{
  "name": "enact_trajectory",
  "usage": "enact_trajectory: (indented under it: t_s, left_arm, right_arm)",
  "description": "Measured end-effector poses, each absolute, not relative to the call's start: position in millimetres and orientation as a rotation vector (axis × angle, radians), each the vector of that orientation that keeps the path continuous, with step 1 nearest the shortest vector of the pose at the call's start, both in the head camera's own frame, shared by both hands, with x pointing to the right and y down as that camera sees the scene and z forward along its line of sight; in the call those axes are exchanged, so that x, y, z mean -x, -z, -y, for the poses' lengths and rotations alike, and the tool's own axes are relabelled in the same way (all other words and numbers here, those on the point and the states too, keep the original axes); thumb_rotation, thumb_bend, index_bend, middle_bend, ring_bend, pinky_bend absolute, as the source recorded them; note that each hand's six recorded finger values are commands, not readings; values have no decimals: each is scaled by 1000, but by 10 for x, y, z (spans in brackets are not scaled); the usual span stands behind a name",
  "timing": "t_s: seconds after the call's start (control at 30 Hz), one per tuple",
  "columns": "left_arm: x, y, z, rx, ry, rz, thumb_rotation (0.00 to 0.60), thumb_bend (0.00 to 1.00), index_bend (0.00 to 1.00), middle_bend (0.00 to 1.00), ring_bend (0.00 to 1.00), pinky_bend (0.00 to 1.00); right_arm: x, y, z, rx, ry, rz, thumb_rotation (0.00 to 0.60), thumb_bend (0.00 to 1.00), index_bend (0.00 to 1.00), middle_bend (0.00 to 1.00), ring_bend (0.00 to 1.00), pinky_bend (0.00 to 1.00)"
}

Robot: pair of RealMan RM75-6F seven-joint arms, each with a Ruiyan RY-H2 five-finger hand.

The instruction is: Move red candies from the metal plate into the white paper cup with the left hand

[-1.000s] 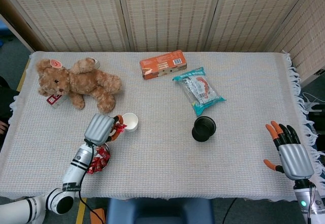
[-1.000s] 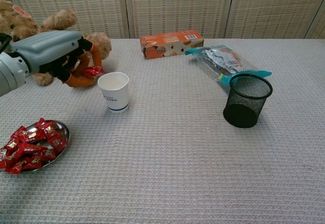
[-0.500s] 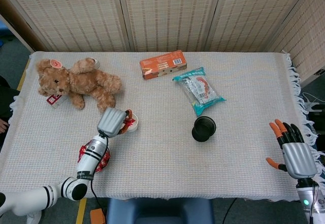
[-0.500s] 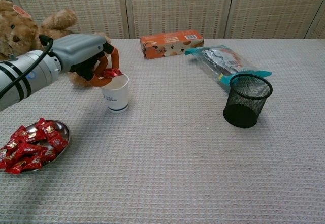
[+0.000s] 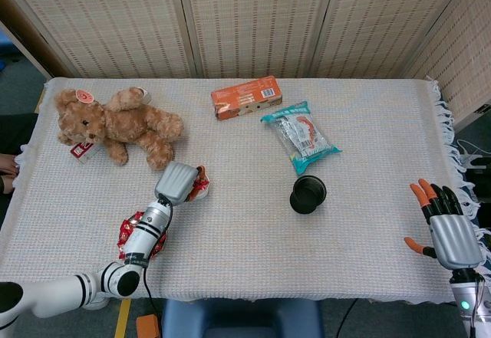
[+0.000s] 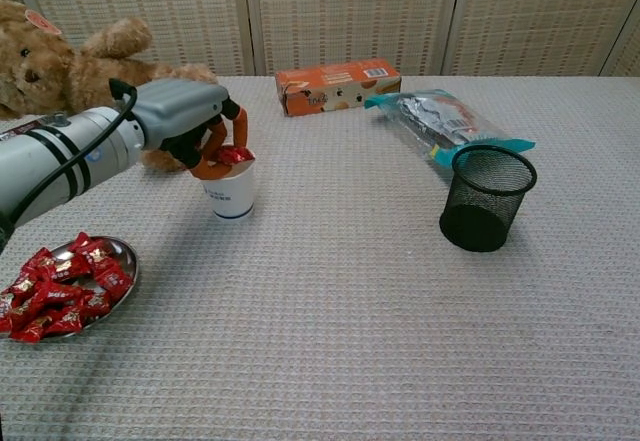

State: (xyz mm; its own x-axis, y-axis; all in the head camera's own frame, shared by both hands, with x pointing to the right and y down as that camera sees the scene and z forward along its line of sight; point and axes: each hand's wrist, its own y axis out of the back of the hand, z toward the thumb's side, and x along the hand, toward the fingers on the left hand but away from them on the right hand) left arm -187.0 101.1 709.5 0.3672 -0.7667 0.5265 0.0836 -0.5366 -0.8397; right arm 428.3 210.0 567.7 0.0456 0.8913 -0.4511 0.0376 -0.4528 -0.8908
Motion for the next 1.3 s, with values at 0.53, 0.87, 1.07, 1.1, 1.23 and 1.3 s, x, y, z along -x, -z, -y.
enact_trajectory:
  t_s: [0.53, 0.87, 1.07, 1.1, 1.23, 1.3]
  left_arm:
    - [1914, -7055, -975, 1788, 1281, -593, 600, 650, 441, 610, 649, 1000]
    - [1885, -7017, -968, 1785, 1275, -590, 600, 626, 422, 587, 630, 1000]
    - [1831, -6989, -993, 1788, 1260, -580, 600, 622, 421, 584, 629, 1000]
    - [1823, -6987, -999, 1788, 1259, -579, 600, 620, 421, 584, 629, 1000]
    - [1799, -6989, -1013, 1786, 1258, -574, 600, 602, 419, 580, 601, 1000]
    - [1789, -6990, -1014, 1778, 1258, -566, 600, 593, 415, 576, 577, 1000]
  right_arm:
    - [-4279, -5674, -2098, 1596, -1493, 960, 600, 0, 0, 0, 0, 0]
    - [-4287, -5655, -2100, 1596, -1490, 965, 600, 0, 0, 0, 0, 0]
    - [-4283, -5651, -2101, 1598, -1488, 964, 600, 0, 0, 0, 0, 0]
    - [-4281, -5649, -2102, 1599, -1487, 964, 600, 0, 0, 0, 0, 0]
    - [-4282, -5637, -2102, 1599, -1483, 968, 600, 0, 0, 0, 0, 0]
    - [-4282, -5623, -2105, 1600, -1479, 971, 600, 0, 0, 0, 0, 0]
